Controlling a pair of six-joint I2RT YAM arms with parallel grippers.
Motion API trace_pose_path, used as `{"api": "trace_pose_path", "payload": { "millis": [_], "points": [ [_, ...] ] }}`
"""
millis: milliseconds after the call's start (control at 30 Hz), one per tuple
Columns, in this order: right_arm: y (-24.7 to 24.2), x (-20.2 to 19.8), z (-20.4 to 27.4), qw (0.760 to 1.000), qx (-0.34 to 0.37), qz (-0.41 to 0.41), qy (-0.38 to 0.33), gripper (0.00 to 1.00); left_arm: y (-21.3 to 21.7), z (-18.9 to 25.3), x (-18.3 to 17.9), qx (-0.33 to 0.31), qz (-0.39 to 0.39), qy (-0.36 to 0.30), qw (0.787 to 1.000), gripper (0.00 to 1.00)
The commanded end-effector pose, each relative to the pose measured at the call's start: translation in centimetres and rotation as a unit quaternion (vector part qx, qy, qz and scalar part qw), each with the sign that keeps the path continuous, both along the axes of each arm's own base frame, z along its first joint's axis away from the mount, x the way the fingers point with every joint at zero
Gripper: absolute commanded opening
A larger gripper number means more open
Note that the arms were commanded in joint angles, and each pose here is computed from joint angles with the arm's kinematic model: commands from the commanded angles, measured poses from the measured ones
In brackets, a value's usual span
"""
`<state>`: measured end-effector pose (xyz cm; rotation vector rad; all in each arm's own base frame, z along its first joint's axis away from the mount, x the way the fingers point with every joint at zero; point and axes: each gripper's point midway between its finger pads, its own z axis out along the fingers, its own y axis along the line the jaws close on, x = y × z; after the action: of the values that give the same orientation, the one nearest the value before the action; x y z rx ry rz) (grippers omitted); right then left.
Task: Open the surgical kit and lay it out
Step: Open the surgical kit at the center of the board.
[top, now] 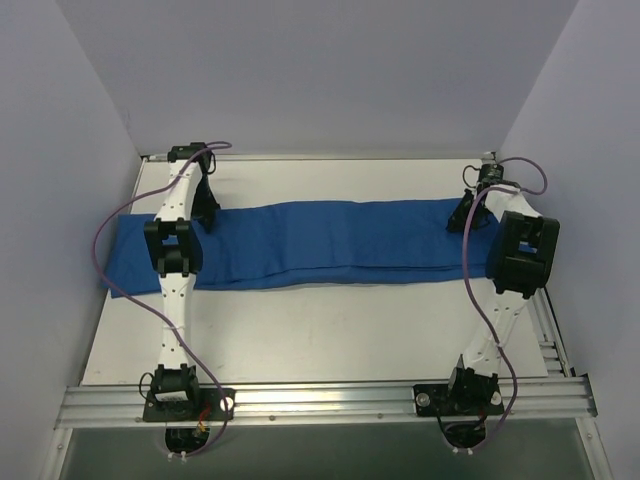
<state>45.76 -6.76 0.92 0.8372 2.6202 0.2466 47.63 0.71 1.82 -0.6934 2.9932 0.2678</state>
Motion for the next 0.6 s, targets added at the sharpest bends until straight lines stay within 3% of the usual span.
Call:
{"api": "trace_pose_path", "payload": {
  "millis": [0, 167, 333, 567],
  "points": [
    [-3.1, -5.7, -8.1, 0.988, -0.065, -0.008, 0.142, 0.14, -2.6, -5.0, 5.7, -0.079, 0.020, -0.086, 0.993, 0.02],
    [-3.1, -5.7, -8.4, 0.987, -0.066, -0.007, 0.149, 0.14, -1.0, -5.1, 7.4, -0.112, 0.060, -0.118, 0.985, 0.02],
    [-3.0, -5.2, -8.1, 0.988, -0.068, -0.001, 0.142, 0.14, 0.2, -5.4, 6.9, -0.106, 0.071, -0.109, 0.986, 0.02],
    [-2.4, -3.6, -6.5, 0.991, -0.072, 0.018, 0.113, 0.17, 0.7, -1.1, 6.4, -0.099, 0.083, -0.127, 0.983, 0.03]
  ]
}}
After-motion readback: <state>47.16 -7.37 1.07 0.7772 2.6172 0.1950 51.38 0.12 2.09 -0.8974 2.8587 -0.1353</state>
